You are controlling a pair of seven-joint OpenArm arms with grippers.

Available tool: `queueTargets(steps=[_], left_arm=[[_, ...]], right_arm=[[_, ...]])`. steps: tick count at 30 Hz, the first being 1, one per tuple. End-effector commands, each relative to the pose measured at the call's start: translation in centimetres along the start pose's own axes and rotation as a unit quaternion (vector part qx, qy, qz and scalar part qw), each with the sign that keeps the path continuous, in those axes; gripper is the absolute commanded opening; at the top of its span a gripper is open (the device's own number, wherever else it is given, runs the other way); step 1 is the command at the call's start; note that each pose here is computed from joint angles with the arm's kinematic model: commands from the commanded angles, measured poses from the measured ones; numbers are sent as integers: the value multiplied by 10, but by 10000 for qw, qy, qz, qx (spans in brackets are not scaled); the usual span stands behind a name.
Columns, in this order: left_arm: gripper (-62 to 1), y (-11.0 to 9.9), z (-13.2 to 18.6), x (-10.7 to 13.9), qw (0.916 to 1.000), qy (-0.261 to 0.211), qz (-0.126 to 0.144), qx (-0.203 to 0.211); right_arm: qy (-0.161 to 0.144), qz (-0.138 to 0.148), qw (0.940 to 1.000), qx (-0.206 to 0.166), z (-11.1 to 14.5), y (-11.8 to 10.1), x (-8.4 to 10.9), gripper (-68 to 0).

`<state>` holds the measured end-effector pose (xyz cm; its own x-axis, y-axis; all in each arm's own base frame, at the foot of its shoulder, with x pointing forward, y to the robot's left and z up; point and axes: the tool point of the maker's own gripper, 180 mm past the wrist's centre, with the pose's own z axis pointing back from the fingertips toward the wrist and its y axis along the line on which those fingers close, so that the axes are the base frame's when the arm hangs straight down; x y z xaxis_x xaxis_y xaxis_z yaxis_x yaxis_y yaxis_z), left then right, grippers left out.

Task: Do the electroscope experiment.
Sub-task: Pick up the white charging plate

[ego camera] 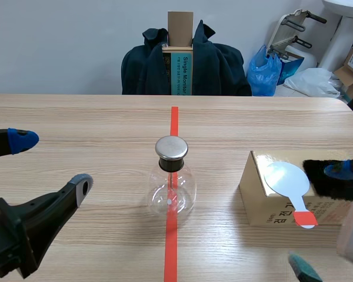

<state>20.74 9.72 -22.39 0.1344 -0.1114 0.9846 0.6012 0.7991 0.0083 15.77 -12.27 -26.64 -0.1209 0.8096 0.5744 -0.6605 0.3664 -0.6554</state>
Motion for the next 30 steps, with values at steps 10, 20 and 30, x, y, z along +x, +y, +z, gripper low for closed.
queueTargets(steps=[10, 20, 30], left_arm=[[14, -2, -1, 9, 9999, -169, 21, -23], [14, -2, -1, 10, 9998, -174, 23, -21], [14, -2, -1, 10, 9998, -190, 25, -21]], right_arm=[[400, 2364, 9677, -774, 17, 17, -24, -3], [237, 3098, 9410, -1342, -3, 41, -61, -3], [281, 3199, 9207, -2217, -38, 16, -72, -4]])
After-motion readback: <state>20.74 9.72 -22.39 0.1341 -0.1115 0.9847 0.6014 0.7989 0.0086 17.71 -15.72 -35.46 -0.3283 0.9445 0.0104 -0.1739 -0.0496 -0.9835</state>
